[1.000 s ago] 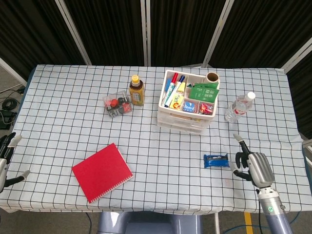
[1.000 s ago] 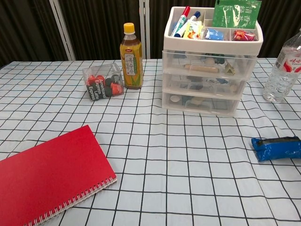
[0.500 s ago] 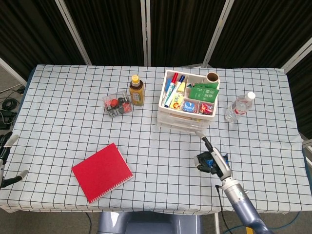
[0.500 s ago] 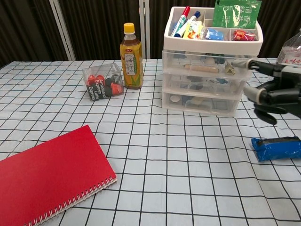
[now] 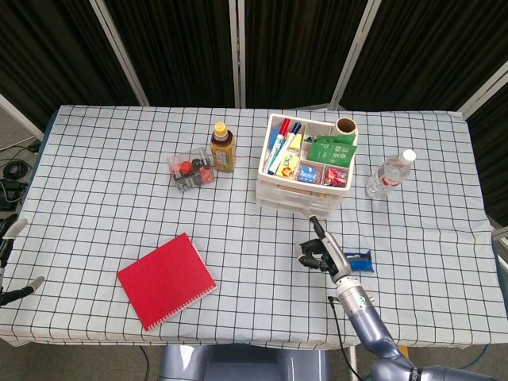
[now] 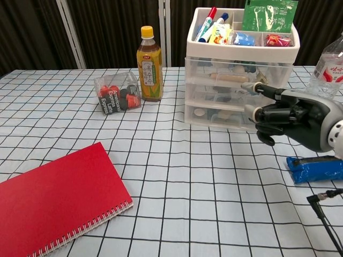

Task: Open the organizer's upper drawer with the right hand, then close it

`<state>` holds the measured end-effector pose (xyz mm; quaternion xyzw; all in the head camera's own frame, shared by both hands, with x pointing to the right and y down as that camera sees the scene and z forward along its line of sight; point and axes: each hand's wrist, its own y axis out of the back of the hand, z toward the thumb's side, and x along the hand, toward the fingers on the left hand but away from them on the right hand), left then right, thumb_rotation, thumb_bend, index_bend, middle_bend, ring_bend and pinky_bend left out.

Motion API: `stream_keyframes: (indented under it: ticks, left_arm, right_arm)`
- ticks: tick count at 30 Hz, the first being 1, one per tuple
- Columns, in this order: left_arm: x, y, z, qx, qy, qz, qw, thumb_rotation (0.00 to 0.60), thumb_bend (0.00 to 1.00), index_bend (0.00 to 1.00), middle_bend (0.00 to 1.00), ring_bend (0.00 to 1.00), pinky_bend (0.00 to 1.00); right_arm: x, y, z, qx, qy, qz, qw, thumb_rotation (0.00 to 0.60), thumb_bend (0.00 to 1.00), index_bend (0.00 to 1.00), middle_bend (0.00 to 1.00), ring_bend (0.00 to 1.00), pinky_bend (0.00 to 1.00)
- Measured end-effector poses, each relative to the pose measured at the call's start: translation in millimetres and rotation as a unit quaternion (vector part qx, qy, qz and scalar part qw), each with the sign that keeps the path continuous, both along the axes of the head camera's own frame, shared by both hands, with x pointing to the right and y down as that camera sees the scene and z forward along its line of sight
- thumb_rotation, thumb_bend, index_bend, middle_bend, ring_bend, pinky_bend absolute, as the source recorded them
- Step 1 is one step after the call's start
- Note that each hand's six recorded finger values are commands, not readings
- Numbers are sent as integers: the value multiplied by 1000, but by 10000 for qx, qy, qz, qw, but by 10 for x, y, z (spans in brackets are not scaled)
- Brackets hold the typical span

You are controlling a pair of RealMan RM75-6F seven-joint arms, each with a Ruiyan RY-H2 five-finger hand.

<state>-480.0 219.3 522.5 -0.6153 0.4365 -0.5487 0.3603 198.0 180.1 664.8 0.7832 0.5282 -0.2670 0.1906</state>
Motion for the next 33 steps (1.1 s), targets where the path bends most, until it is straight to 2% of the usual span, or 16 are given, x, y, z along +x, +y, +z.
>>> stream_keyframes:
  ticks: [10, 18, 33]
  left_arm:
    - [-64, -15, -33, 19, 60, -97, 9999, 600, 155, 0, 0, 0, 0]
    - [-74, -26, -12, -29, 64, -97, 9999, 600, 154, 0, 0, 0, 0]
    - [-72, -24, 11, -102, 71, -92, 9999, 600, 155, 0, 0, 0, 0]
  right_arm:
    - [-212, -26, 196, 1, -35, 83, 10000, 600, 492, 47, 921, 930, 808]
    - [-303, -92, 149, 231, -21, 100, 9997, 600, 492, 47, 921, 929, 808]
    - [-370, -195, 164, 214, -38, 131, 9997, 600, 492, 47, 922, 928, 808]
